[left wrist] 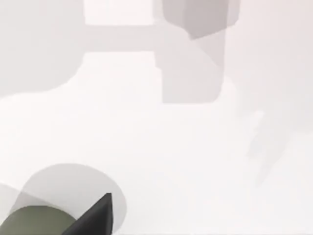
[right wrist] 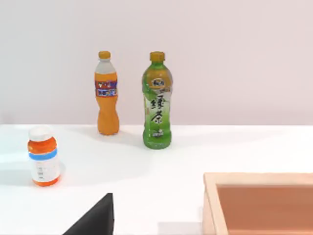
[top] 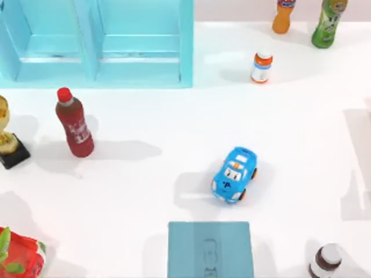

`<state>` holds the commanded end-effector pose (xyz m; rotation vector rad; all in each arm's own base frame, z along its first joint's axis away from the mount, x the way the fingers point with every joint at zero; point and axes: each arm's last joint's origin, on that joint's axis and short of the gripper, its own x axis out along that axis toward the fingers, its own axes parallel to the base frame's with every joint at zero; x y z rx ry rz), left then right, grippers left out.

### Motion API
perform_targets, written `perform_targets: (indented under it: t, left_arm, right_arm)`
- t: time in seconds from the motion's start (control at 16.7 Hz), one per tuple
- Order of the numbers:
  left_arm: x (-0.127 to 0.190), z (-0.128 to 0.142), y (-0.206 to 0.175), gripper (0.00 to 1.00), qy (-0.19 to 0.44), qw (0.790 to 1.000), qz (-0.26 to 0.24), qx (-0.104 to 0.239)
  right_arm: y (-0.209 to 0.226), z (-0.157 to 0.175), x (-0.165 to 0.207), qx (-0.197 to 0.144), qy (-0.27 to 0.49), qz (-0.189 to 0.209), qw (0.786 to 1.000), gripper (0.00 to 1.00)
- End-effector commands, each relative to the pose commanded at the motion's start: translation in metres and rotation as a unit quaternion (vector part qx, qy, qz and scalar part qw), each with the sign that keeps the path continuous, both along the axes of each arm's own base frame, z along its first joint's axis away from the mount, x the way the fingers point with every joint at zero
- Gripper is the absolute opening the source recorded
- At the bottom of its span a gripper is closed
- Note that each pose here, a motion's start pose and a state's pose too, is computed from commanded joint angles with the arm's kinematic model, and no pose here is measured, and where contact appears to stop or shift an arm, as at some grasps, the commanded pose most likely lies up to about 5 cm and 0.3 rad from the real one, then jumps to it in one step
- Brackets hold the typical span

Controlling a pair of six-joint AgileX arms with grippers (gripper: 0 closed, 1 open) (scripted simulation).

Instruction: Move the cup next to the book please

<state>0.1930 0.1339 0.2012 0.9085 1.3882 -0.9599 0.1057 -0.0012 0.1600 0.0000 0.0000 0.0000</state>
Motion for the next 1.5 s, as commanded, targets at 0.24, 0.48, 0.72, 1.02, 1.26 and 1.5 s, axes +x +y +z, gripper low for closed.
perform_targets:
  t: [0.24, 0.48, 0.72, 1.02, 1.26, 1.5]
  left_arm:
    - [0.017, 0.008, 0.052, 1.00, 0.025, 0.994, -0.104, -0.038]
    - [0.025, 0.026, 0.095, 1.00, -0.004, 0.985, -0.172, -0.019]
    - [0.027, 0.037, 0.111, 1.00, -0.021, 0.981, -0.195, 0.002]
    - [0.027, 0.037, 0.109, 1.00, -0.021, 0.980, -0.196, 0.003]
    - [0.029, 0.006, 0.112, 1.00, -0.020, 0.981, -0.194, 0.001]
    - [0.030, -0.042, 0.113, 1.00, -0.023, 0.981, -0.194, 0.006]
  right_arm:
    - [0.000, 0.000, 0.000, 0.000, 0.000, 0.000, 1.000, 1.00]
    - [0.000, 0.000, 0.000, 0.000, 0.000, 0.000, 1.000, 1.00]
    - [0.000, 0.000, 0.000, 0.000, 0.000, 0.000, 1.000, 1.00]
    - [0.000, 0.000, 0.000, 0.000, 0.000, 0.000, 1.000, 1.00]
    - [0.000, 0.000, 0.000, 0.000, 0.000, 0.000, 1.000, 1.00]
    - [0.000, 0.000, 0.000, 0.000, 0.000, 0.000, 1.000, 1.00]
